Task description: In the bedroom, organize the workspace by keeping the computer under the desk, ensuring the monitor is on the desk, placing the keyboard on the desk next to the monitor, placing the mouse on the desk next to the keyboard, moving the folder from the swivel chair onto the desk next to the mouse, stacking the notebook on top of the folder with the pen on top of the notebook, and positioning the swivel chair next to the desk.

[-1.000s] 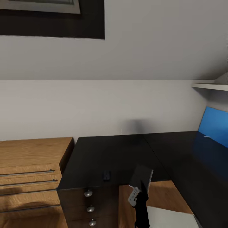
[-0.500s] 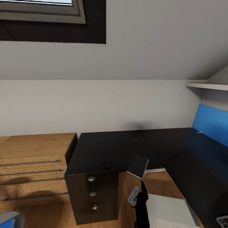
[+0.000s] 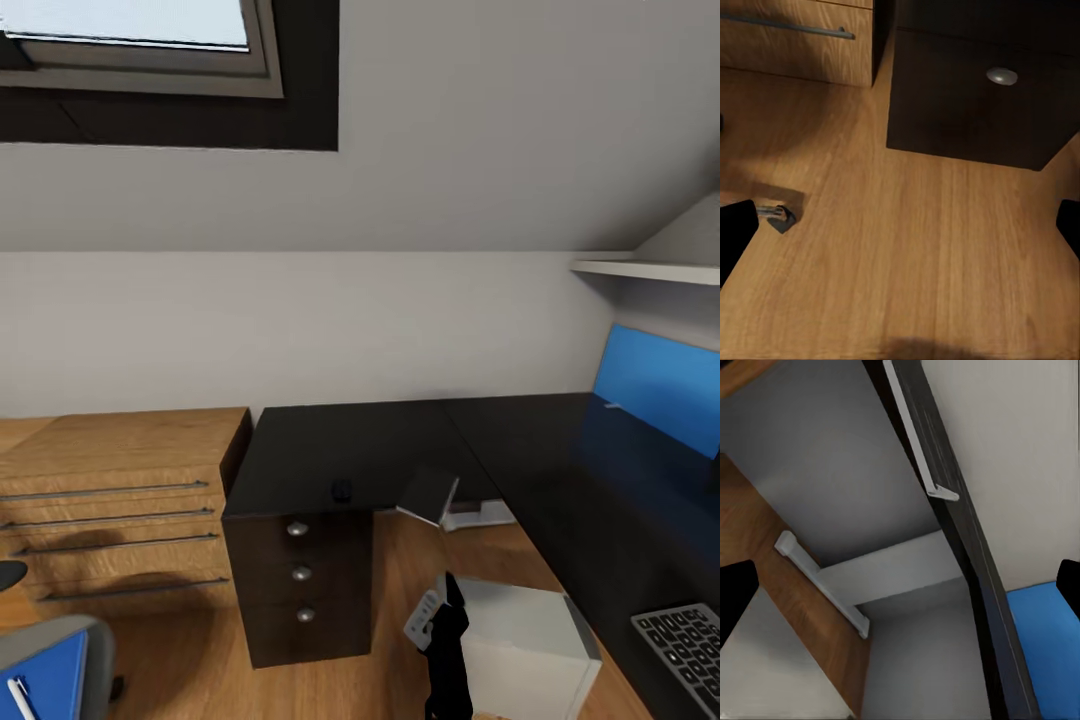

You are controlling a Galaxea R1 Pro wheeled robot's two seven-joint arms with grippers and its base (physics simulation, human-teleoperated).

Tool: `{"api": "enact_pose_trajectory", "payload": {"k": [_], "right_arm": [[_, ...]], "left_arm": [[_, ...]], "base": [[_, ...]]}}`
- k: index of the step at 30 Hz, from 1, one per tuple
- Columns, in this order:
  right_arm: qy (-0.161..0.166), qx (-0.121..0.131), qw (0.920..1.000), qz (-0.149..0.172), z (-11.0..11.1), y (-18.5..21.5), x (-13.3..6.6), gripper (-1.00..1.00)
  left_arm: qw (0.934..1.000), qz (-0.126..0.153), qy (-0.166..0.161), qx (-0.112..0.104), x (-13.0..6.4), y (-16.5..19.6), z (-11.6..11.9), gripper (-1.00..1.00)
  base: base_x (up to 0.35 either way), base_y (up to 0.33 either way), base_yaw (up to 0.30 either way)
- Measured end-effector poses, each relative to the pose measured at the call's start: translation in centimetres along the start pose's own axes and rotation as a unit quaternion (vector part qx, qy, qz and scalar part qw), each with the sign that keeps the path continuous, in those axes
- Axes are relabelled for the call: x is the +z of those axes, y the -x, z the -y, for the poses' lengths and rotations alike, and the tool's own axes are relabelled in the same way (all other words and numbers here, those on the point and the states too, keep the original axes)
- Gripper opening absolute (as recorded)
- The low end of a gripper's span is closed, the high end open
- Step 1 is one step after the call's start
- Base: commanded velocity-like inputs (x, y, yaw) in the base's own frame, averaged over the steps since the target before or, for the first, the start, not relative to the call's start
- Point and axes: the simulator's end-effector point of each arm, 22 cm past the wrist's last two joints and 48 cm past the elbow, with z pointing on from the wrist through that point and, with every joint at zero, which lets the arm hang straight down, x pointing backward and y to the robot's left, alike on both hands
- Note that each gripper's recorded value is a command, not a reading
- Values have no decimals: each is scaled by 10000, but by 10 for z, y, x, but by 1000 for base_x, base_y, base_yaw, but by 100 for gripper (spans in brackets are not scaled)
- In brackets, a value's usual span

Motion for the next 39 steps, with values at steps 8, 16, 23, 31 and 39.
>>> {"api": "enact_pose_trajectory", "payload": {"k": [8,16,23,31,39], "right_arm": [[-16,463,9989,28,3,-3,2,100],[-31,1322,9907,-313,3,-39,4,100],[146,2405,9663,-909,-26,-93,-15,100],[900,3910,9007,-1664,-86,-141,-51,100],[1529,4794,8475,-1692,-115,-147,-70,100]], "left_arm": [[10000,2,4,-1,0,0,0,100],[10000,-6,4,-5,0,0,1,100],[10000,-39,21,-15,0,-2,0,100],[10000,-71,19,-25,-1,-4,1,100],[9999,-94,13,-34,-1,-5,2,100]], "base": [[-72,0,0],[-7,0,0],[0,0,0],[0,0,0],[0,0,0]]}}
